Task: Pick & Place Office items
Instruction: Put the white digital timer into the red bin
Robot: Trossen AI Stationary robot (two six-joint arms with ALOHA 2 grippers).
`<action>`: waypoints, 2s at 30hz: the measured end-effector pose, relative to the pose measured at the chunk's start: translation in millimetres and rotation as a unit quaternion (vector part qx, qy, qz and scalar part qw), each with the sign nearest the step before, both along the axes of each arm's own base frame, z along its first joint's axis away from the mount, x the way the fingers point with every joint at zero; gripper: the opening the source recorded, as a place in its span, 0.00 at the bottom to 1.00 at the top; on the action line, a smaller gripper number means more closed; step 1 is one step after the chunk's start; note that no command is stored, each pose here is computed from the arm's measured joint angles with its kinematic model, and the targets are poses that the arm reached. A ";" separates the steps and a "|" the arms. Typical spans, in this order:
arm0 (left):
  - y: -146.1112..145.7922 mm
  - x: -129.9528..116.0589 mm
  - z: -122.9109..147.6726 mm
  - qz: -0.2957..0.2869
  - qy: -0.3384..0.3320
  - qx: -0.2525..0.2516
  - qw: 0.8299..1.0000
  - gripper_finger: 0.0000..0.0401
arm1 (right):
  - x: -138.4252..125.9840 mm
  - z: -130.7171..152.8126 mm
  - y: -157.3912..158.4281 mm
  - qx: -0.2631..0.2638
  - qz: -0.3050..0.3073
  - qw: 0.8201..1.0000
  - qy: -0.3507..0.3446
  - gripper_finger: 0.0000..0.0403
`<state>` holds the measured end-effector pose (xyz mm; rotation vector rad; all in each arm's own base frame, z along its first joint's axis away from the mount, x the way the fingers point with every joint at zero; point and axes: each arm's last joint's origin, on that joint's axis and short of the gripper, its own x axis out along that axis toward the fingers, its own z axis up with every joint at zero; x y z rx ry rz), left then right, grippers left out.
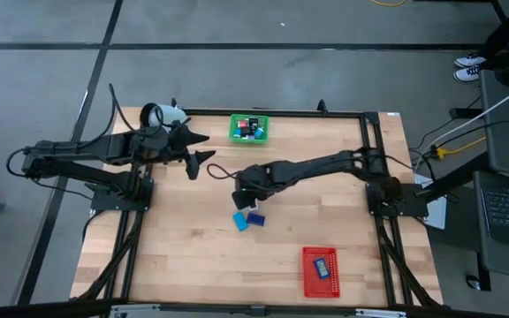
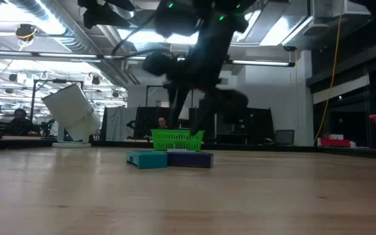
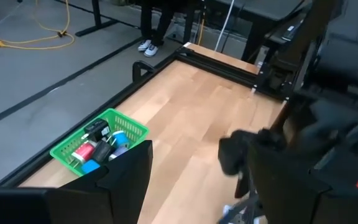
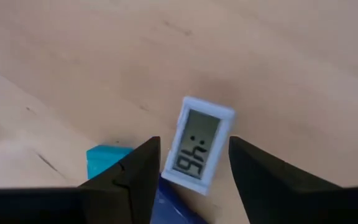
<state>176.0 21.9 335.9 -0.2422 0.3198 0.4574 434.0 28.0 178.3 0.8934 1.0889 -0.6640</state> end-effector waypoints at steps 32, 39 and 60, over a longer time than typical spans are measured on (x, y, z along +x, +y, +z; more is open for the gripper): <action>17.4 -39.7 1.4 0.043 0.032 -0.006 0.999 0.64 | 12.3 -38.5 -11.9 0.024 -0.009 0.999 0.045 0.64; 17.2 -39.7 1.3 0.040 0.032 -0.007 0.999 0.64 | 12.4 -52.5 -11.5 0.027 -0.010 0.997 0.070 0.65; 17.1 -39.9 0.8 0.040 0.035 -0.008 0.999 0.64 | 18.3 -41.1 -13.0 0.030 0.001 0.998 0.055 0.38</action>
